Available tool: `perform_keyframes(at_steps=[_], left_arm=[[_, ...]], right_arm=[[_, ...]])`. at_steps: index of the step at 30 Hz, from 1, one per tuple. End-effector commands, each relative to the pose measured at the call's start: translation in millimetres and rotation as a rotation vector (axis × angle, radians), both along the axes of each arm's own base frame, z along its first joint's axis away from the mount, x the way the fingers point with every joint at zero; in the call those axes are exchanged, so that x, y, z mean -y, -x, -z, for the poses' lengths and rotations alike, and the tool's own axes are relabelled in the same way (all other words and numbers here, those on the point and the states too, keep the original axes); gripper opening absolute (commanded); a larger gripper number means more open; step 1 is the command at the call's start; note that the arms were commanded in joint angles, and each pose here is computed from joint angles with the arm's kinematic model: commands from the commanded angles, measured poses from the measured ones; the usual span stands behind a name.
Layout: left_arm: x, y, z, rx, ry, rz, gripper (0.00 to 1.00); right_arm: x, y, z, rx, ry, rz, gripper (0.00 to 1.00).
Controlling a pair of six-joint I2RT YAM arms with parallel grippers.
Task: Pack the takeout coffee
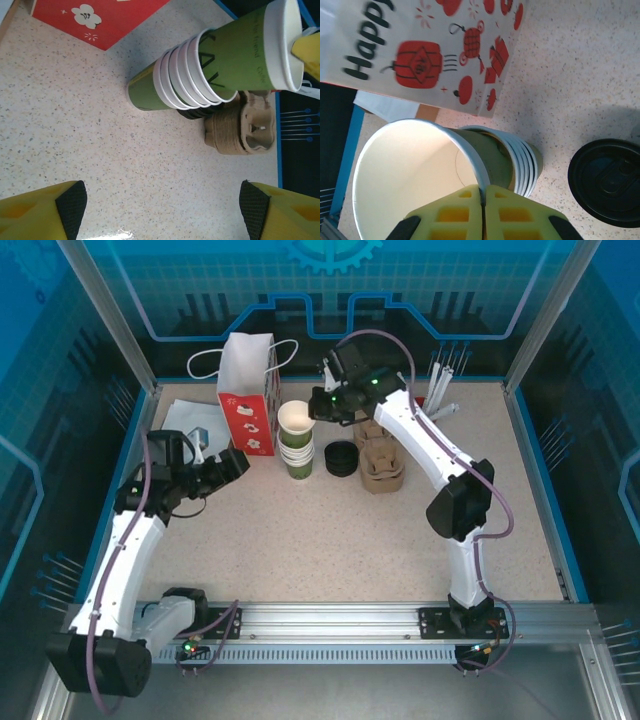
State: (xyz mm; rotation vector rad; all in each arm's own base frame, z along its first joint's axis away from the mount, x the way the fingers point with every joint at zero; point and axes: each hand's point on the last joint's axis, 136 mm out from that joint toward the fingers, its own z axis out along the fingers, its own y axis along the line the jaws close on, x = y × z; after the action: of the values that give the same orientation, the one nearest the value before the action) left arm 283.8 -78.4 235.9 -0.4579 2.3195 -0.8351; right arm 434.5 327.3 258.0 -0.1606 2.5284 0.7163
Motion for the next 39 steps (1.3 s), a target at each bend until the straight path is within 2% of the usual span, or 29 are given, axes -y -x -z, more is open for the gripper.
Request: perform_keyframes(at_steps=[1, 7, 11, 14, 19, 27, 33, 39], left_arm=[[7, 5, -12, 0.052, 0.072, 0.01, 0.87], [12, 11, -8, 0.098, 0.15, -0.011, 0.99], [18, 15, 2, 0.102, 0.241, -0.025, 0.99], [22, 17, 16, 0.08, 0.305, -0.036, 0.99], [29, 23, 37, 0.044, 0.341, -0.045, 0.99], [38, 32, 61, -0.009, 0.359, -0.05, 0.99], [39, 34, 64, -0.015, 0.346, -0.054, 0.99], [41, 33, 64, -0.012, 0.341, -0.055, 0.99]], right_arm=[[4, 23, -43, 0.062, -0.007, -0.045, 0.07], [37, 61, -90, 0.148, -0.007, -0.046, 0.07], [55, 95, -81, 0.123, -0.001, -0.07, 0.07], [61, 122, -58, 0.073, -0.017, -0.101, 0.07], [64, 153, 9, -0.015, 0.033, -0.139, 0.07], [54, 161, 98, -0.084, 0.101, -0.187, 0.07], [54, 160, 128, -0.113, 0.138, -0.207, 0.09], [57, 165, 137, -0.14, 0.167, -0.227, 0.17]])
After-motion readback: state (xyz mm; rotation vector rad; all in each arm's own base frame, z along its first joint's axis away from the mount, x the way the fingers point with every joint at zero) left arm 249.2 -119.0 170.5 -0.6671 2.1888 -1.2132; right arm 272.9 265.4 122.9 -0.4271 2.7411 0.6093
